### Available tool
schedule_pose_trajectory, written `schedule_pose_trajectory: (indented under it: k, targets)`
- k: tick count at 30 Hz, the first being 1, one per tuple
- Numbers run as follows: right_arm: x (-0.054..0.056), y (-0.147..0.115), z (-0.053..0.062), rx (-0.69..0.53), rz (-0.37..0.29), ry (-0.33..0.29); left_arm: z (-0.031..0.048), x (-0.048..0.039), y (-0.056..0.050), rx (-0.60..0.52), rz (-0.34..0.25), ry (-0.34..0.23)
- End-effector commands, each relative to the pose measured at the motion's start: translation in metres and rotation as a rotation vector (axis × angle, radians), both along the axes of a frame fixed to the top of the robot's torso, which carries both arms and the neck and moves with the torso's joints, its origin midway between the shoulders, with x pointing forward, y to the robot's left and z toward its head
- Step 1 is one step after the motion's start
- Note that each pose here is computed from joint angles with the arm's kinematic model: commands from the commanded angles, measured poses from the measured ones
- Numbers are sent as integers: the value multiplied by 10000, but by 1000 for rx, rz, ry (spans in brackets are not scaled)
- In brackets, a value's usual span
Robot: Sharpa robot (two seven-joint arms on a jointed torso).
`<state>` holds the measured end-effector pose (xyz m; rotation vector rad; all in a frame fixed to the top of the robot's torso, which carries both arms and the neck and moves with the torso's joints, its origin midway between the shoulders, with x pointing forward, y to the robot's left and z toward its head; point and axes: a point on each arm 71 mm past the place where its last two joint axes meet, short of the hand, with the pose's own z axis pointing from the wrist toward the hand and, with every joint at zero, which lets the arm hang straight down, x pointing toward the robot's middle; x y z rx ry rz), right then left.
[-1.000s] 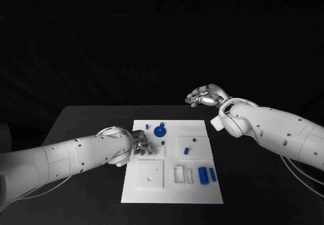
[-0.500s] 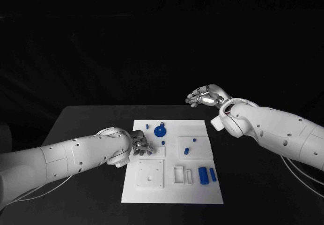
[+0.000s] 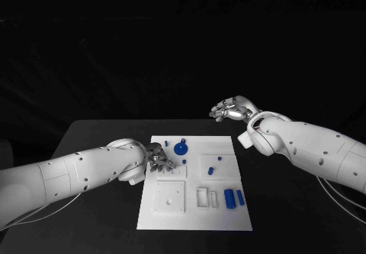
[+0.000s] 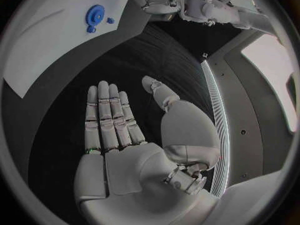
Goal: Assemble the parts on the task board
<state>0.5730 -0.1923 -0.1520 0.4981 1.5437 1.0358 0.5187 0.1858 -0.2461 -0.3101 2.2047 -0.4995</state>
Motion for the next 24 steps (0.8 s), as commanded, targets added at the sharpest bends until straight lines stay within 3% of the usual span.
schedule_pose_trajectory:
  k: [1,7,14,24]
  targets:
    - [-5,23,-7,-1,18,5,7,-21,-28,14,-37,52]
    - [-2,32,-12,-2,20,8,11,10,-3,59,-64,126]
    - [-1,51,-13,-1,23,9,37,100,2,55,-23,195]
    - [1,70,-13,0,25,9,86,188,-99,68,-31,201]
